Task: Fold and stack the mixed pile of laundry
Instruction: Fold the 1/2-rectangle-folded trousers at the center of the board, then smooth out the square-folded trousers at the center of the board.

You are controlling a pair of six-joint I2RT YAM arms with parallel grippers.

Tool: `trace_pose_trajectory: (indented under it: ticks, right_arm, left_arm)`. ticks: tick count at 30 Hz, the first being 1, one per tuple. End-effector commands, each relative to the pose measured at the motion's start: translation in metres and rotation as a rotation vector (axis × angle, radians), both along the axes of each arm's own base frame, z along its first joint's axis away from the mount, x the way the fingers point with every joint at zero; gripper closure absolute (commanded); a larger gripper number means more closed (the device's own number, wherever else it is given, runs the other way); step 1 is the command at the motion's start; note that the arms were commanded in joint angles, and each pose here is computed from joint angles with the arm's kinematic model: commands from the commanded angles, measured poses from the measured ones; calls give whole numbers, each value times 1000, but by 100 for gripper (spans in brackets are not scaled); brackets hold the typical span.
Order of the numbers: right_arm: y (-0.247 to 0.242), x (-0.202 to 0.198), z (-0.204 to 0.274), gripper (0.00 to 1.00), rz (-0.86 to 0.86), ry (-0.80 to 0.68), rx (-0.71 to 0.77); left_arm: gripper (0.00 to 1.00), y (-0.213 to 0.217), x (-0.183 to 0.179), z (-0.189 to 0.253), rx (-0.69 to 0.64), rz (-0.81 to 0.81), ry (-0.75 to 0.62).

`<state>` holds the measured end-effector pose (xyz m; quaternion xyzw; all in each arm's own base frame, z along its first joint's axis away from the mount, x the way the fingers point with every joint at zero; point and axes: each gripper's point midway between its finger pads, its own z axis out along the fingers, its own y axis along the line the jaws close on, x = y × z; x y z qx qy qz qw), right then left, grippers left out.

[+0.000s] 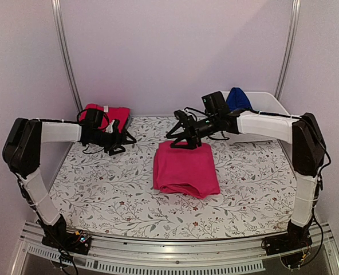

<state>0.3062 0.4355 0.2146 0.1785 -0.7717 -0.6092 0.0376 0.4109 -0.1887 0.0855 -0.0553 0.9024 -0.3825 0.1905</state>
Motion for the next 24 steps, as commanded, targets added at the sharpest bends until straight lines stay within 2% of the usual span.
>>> trace_pose_trajectory:
  ticks: [1,3,7,10,13,16,19,24]
  right_arm:
    - [-66,20,13,46,-141,-63,-20]
    - [-86,22,-9,49,-185,-36,-89]
    - [-98,24,-40,53,-194,-86,-179]
    - [-98,39,-60,55,-207,-111,-224]
    - [-93,54,-86,56,-189,-114,-259]
    - [-91,60,-113,57,-170,-103,-294]
    - [-99,56,-145,57,-157,-85,-358]
    - [-121,31,-190,57,-128,-39,-481]
  left_arm:
    - [15,-81,-29,65,15,-270,-191]
    - [15,-119,-48,78,15,-382,-234]
    - [18,-189,-101,83,12,-614,-307]
    - [20,-226,-142,57,68,-768,-309]
    - [26,-240,-165,10,204,-853,-261]
    - [31,-231,-178,-39,301,-884,-170]
    - [33,-196,-178,-77,428,-850,-95]
    - [36,-127,-156,-95,542,-714,-34]
